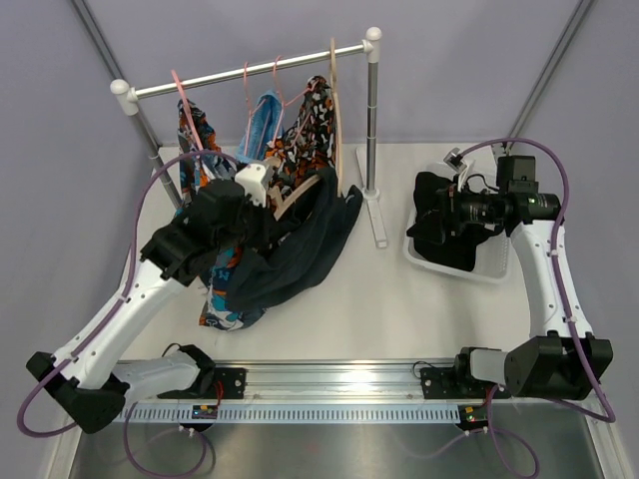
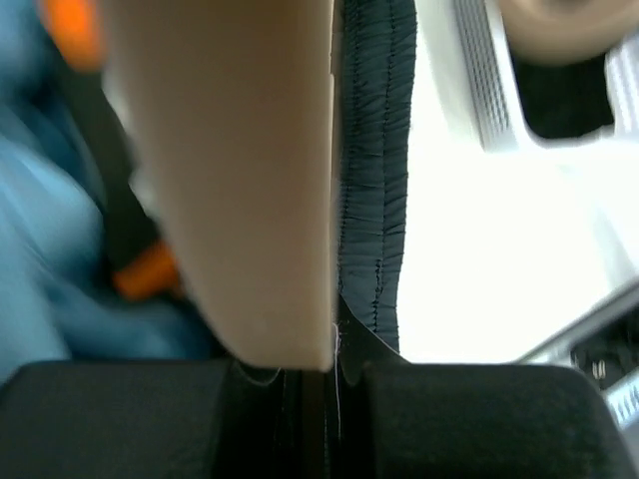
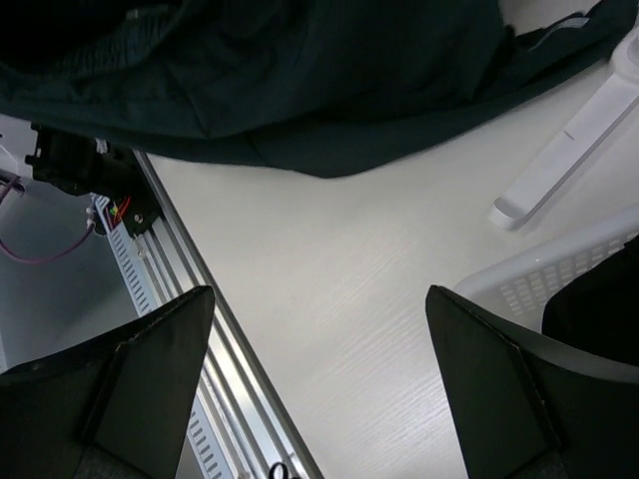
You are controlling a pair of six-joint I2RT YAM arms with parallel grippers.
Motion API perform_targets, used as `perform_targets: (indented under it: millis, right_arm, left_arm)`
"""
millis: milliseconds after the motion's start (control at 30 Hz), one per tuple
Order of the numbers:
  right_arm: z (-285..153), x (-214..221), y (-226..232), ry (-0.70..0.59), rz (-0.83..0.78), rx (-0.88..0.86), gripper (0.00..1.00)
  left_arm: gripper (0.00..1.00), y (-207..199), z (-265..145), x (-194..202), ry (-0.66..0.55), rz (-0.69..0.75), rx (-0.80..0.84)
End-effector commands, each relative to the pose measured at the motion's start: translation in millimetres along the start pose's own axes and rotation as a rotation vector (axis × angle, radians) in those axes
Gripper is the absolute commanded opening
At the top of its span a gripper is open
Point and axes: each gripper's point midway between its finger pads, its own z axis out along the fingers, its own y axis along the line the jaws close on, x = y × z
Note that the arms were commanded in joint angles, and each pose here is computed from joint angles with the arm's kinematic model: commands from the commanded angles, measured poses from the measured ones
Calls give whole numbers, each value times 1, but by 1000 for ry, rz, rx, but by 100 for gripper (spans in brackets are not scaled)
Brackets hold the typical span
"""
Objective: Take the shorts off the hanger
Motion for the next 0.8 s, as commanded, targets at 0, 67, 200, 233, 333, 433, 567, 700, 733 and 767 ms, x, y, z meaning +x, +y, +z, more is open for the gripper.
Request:
perform_targets:
  millis: [0,67,200,233,333,433,567,700,733,767]
  right_arm:
    - [5,-21,4,-69,33,56,95]
    - [14,-24,8,-86,66,58,94]
    - [29,-31,16,-157,116,161,93]
    - [33,-27,18,-159,127,170,93]
    - [42,-28,38,-187,124,158,91]
    - [50,-27,47,-197,169,176,90]
    - [66,-20,50,-171,190,198,87]
    - [82,-17,37,-157,186,299,81]
    - [86,-16,38,-148,182,308,80]
    - [87,-17,35,-147,178,323,76]
  left_arm:
    - [0,-22,-11,25,39,-31,111]
    - [0,-30,-12,40,68,-20,148]
    - [0,-55,-12,49,78,-3,230]
    - [0,-59,-12,49,78,-2,243]
    - [0,-72,-9,46,72,-9,279]
    - [0,-84,-7,44,59,-23,321]
    - [0,-96,-6,41,44,-45,363]
    - [0,-105,-6,40,48,-53,387]
    - [0,-107,-6,39,47,-53,392]
    - [0,-108,-6,38,46,-55,396]
